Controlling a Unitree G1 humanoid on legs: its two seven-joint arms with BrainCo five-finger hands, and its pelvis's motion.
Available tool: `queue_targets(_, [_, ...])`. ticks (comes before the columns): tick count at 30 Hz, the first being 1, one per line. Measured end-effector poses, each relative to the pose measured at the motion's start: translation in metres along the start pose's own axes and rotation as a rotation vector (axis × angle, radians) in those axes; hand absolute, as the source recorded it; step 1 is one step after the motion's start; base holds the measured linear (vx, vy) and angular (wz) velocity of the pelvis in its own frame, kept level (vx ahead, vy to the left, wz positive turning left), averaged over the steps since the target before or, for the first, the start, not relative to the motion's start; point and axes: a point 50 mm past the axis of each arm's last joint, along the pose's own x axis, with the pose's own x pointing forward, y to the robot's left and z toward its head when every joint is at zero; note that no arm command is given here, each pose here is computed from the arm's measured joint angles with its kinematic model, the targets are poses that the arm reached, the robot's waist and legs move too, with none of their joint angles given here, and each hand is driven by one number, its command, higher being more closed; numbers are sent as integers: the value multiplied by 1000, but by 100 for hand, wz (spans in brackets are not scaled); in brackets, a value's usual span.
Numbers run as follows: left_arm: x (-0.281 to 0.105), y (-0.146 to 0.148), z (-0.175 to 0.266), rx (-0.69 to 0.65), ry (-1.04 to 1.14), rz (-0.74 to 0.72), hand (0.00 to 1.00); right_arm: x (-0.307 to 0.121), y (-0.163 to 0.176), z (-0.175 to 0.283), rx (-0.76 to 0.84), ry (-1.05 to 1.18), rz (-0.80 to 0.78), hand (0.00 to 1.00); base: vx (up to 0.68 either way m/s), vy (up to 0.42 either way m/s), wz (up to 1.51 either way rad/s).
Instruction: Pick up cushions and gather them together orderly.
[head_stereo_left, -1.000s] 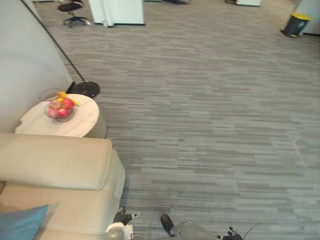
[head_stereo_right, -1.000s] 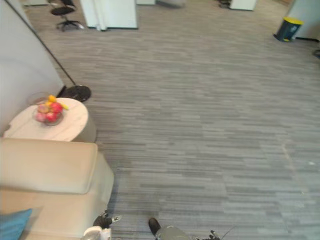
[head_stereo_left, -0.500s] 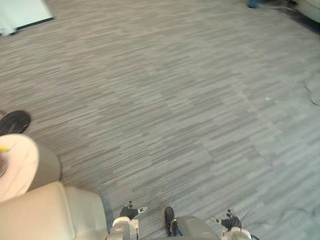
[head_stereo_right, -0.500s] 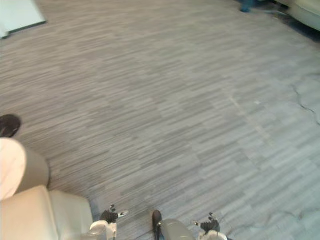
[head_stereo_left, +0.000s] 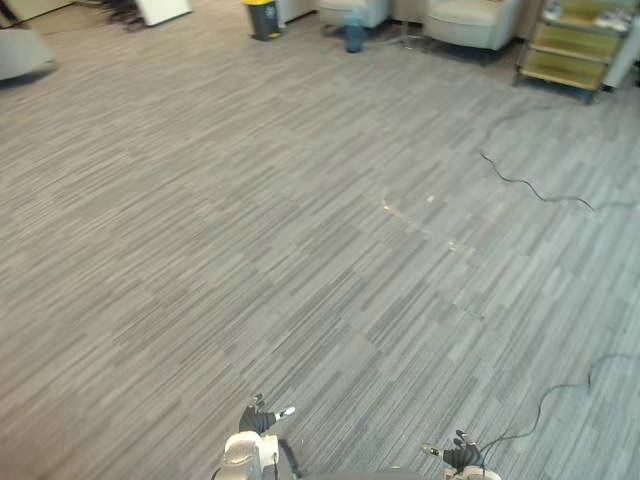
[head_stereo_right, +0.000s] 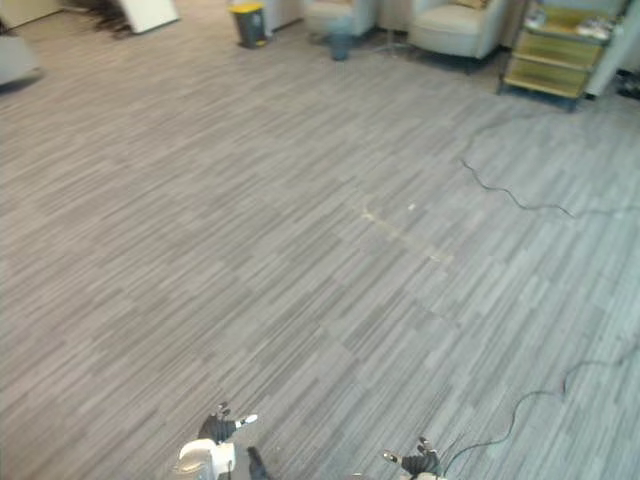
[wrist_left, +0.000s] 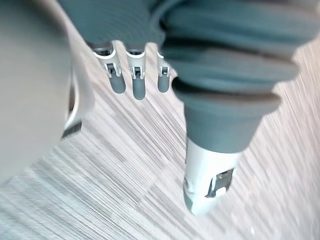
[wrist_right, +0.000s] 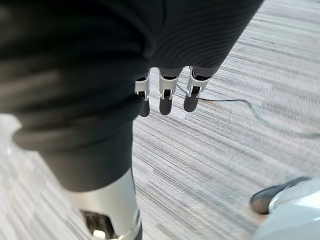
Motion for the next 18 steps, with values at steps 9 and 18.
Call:
queue_targets(9, [2,-7,-3,106,28,-57,0,-2,8,-15,58,64,13,0,704,163,-93])
queue_targets(18, [15,-7,34,213,-56,-56,0,5,-22,0,36,17,-61,0,468,0,-43])
